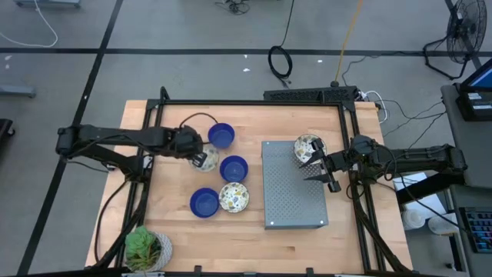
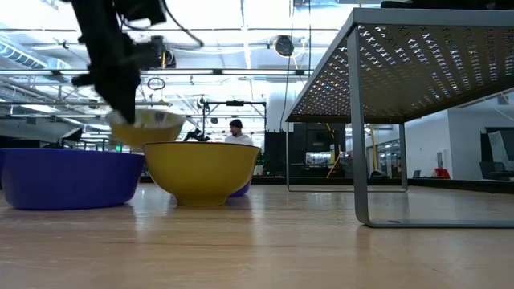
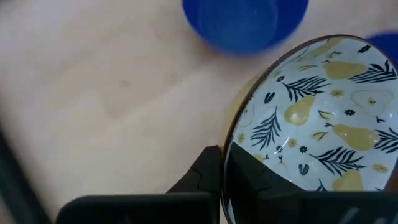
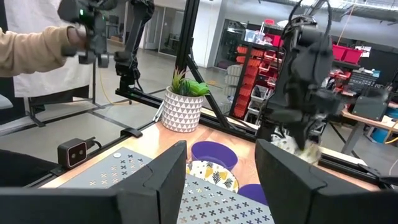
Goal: Pick & Place Mini bowls
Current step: Stack the left yellow bowl on the yellow bowl on the shelf, then stack the yellow bowl on the yellow bowl on the shelf
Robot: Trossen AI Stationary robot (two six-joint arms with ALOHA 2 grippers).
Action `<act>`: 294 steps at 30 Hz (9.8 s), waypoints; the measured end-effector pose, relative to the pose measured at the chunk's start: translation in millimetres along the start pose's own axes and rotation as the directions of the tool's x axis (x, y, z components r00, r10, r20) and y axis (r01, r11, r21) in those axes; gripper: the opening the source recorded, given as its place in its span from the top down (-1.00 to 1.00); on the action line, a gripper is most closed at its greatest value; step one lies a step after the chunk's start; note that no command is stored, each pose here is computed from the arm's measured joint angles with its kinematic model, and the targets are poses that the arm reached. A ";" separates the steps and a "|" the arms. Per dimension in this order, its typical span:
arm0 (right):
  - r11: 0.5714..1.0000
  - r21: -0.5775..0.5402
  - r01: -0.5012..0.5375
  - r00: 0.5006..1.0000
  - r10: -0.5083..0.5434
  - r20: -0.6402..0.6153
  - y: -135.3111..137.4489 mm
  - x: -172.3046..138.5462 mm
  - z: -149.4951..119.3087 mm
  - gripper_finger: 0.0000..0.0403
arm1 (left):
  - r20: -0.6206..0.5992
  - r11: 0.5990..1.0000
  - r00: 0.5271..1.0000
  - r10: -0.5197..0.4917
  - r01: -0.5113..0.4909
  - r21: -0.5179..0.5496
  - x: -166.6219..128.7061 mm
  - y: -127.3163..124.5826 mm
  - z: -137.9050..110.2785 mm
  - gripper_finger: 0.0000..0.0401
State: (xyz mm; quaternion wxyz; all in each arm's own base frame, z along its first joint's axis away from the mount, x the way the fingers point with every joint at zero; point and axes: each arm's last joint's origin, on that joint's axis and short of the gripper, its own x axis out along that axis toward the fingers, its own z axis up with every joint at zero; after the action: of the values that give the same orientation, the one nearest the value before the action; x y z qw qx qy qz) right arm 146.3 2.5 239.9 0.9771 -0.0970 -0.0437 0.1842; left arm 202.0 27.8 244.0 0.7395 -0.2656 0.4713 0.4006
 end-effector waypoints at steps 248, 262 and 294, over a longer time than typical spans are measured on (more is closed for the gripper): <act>0.442 0.393 0.806 0.276 0.306 -0.911 -153.9 -16.0 65.8 0.90 | 0.877 0.746 0.438 -0.197 -0.514 0.424 -86.8 -150.2 11.1 0.22; 0.442 0.392 0.807 0.282 0.295 -0.913 -154.9 -15.4 65.8 0.58 | 0.877 0.745 0.438 -0.196 -0.514 0.424 -86.8 -150.2 11.1 0.22; 0.524 0.353 0.775 0.434 -0.035 -0.900 -151.3 -23.8 146.6 0.53 | 0.877 0.745 0.438 -0.196 -0.514 0.424 -86.7 -150.3 11.1 0.22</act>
State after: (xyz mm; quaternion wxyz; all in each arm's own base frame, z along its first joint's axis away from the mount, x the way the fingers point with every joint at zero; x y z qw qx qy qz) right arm 159.6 -119.0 413.1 0.8361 0.2510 0.4622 -0.1559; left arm 313.7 -74.2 329.8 0.8687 0.3033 0.1452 0.3638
